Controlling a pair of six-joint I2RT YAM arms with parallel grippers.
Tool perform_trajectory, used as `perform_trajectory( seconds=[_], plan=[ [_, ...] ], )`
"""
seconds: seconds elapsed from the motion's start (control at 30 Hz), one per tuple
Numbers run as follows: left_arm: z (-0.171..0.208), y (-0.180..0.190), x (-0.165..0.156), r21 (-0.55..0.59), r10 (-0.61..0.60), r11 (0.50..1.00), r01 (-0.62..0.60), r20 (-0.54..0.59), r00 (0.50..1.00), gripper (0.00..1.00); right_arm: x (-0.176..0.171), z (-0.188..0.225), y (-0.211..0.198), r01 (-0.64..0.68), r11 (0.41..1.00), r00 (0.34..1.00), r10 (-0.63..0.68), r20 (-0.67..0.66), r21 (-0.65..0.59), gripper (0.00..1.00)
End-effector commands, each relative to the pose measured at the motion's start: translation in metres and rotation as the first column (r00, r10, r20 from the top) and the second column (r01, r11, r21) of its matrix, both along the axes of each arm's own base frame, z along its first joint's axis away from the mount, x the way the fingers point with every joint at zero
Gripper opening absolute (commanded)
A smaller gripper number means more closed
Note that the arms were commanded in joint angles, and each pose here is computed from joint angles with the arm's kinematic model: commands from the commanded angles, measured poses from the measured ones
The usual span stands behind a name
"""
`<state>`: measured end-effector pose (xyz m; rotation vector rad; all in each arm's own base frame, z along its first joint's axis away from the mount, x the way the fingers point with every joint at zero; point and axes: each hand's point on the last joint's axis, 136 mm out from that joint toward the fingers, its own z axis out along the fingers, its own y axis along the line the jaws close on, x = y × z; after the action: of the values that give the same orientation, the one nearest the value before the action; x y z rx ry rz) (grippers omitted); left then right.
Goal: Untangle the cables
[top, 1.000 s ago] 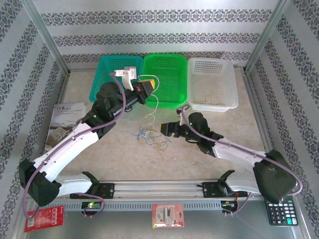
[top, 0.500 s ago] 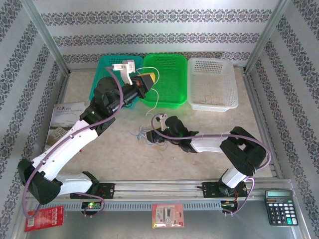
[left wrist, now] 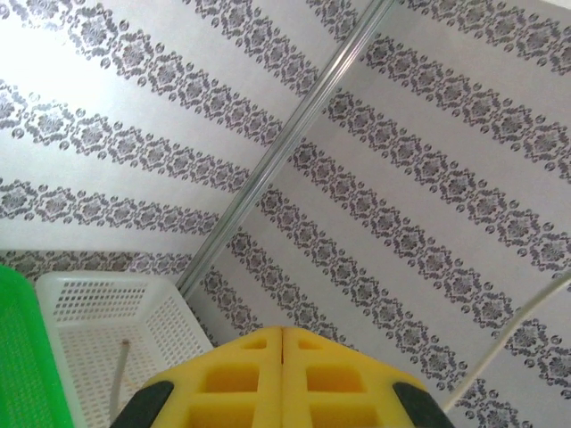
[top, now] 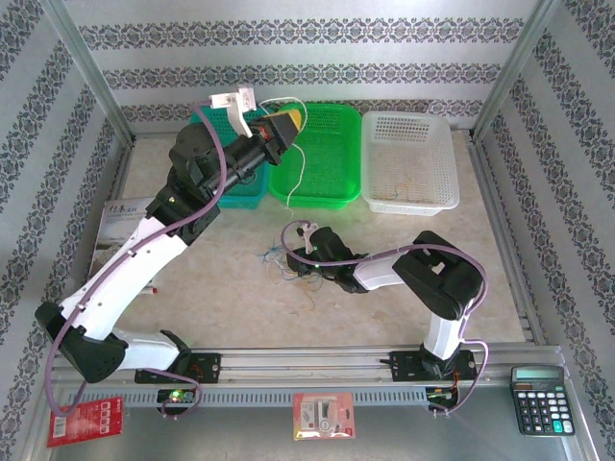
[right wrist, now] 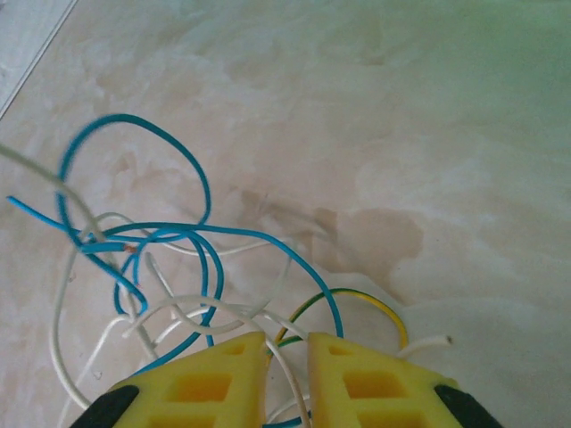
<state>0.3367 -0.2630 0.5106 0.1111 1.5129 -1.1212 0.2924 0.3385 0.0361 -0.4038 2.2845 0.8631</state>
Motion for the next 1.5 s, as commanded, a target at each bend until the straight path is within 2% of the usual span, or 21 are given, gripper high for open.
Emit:
perform_trajectory(
  seconds=[0.0, 0.43, 0.5, 0.6, 0.87, 1.13, 1.47],
  plan=[
    [0.02, 0.007, -0.002, -0.011, 0.006, 1.0, -0.006, 0.02, 1.0, 0.0, -0.002, -0.01, -0.002, 0.035, 0.999, 0.999, -0.035, -0.01, 0.006, 0.18],
    [0.086, 0.018, -0.008, -0.044, 0.035, 0.999, -0.029, 0.136, 0.99, 0.0, -0.011, -0.039, -0.02, 0.092, 0.995, 0.994, -0.094, -0.064, -0.024, 0.12],
    [0.094, 0.021, -0.009, -0.047, 0.048, 0.998, -0.041, 0.153, 0.987, 0.0, -0.011, -0.041, -0.023, 0.101, 0.994, 0.992, -0.103, -0.068, -0.03, 0.13],
    [0.106, 0.028, -0.01, -0.05, 0.065, 0.997, -0.057, 0.18, 0.981, 0.0, -0.011, -0.044, -0.027, 0.114, 0.993, 0.991, -0.116, -0.074, -0.03, 0.2],
    [0.134, 0.044, -0.011, -0.063, 0.099, 0.994, -0.087, 0.226, 0.969, 0.0, -0.013, -0.053, -0.032, 0.126, 0.992, 0.987, -0.128, -0.097, -0.03, 0.18],
    [0.126, 0.046, 0.003, -0.016, 0.113, 0.994, -0.112, 0.212, 0.971, 0.0, -0.014, -0.043, -0.026, 0.107, 0.994, 0.988, -0.105, -0.109, 0.014, 0.19],
    [0.079, 0.05, 0.035, 0.084, 0.136, 0.985, -0.149, 0.142, 0.98, 0.0, -0.01, 0.01, -0.011, 0.06, 0.989, 0.995, -0.049, -0.083, 0.132, 0.39]
  ],
)
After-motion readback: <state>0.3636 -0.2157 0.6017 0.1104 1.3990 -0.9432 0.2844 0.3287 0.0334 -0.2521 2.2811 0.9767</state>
